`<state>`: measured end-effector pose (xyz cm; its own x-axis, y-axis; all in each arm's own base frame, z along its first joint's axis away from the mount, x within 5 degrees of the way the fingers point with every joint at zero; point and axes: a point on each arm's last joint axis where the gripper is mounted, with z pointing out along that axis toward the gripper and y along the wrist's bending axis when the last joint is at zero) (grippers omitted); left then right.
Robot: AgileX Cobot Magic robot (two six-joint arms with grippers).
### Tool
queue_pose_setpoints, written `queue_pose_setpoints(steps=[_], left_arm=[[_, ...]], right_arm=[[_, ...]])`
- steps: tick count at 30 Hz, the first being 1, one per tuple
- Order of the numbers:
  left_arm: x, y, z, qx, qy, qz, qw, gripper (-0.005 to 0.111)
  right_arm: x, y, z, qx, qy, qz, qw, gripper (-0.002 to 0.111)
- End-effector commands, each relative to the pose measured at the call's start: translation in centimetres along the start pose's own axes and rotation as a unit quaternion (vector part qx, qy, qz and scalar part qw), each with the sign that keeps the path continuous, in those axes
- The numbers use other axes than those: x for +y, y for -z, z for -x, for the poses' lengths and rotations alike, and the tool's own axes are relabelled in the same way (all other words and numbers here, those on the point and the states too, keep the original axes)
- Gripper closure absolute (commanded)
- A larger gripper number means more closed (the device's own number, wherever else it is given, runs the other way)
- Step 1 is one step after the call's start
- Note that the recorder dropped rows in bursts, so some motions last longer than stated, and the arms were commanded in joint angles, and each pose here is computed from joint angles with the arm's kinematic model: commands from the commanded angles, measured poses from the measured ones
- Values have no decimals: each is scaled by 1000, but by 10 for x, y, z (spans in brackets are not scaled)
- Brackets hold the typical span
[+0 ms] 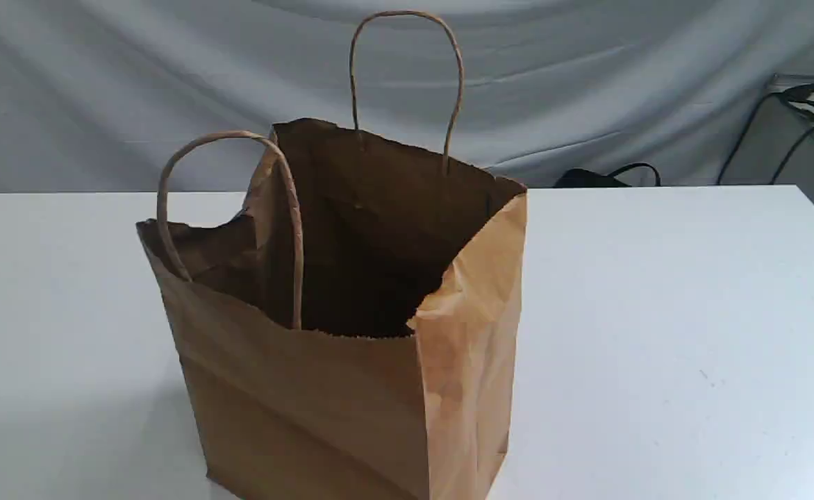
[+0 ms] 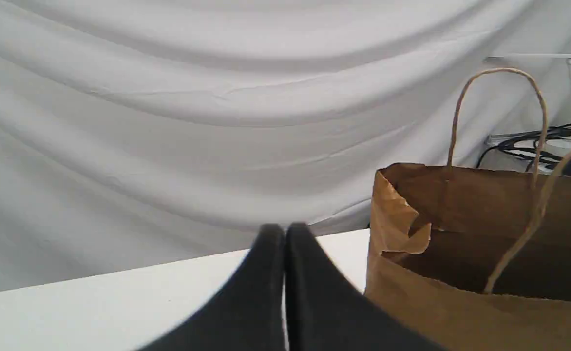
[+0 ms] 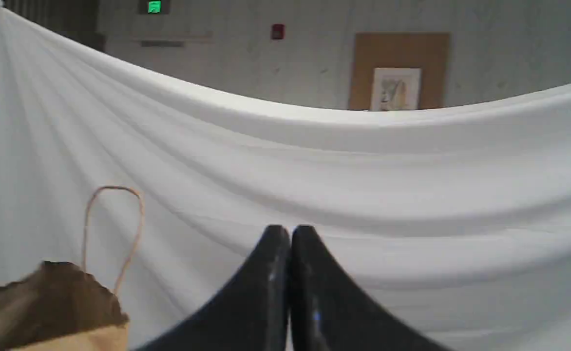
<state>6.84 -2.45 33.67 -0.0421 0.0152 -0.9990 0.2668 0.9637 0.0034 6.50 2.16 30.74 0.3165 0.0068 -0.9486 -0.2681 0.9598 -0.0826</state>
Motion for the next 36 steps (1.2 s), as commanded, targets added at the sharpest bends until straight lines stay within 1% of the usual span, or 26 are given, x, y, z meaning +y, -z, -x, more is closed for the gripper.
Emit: queue_pose_setpoints(steps=[1,4,7,10,11,13,22,26,29,33,36], left_arm=[[0,1,-1,-2,5,-1,1000,107],[0,1,-1,-2,4,-1,1000,107],[0,1,-1,-2,3,0,1000,107],[0,1,-1,-2,1,2,1000,107],[0,1,-1,-3,1,2,1000,107],[0,1,-1,-3,1,2,1000,107],[0,1,-1,-3,1,2,1000,107],[0,1,-1,-3,1,2,1000,107],[0,1,-1,-3,1,2,1000,107],[0,1,-1,-3,1,2,1000,107],[0,1,-1,-3,1,2,1000,107]], right_arm=[[0,25,-27,-34,-6,-43,998,108],[-1,37,-46,-40,-29,-77,996,108],[-4,38,-62,-19,-52,-105,993,108],[-5,39,-64,-15,-59,-112,992,108],[-6,39,-67,4,-62,-120,991,108],[-6,39,-68,9,-63,-122,990,108],[-6,39,-67,3,-59,-119,991,108],[-9,40,-70,25,-27,-135,990,108],[-12,42,-80,84,8,-154,984,108],[-12,46,-94,171,66,-144,972,108],[-12,47,-98,198,67,-140,968,108]])
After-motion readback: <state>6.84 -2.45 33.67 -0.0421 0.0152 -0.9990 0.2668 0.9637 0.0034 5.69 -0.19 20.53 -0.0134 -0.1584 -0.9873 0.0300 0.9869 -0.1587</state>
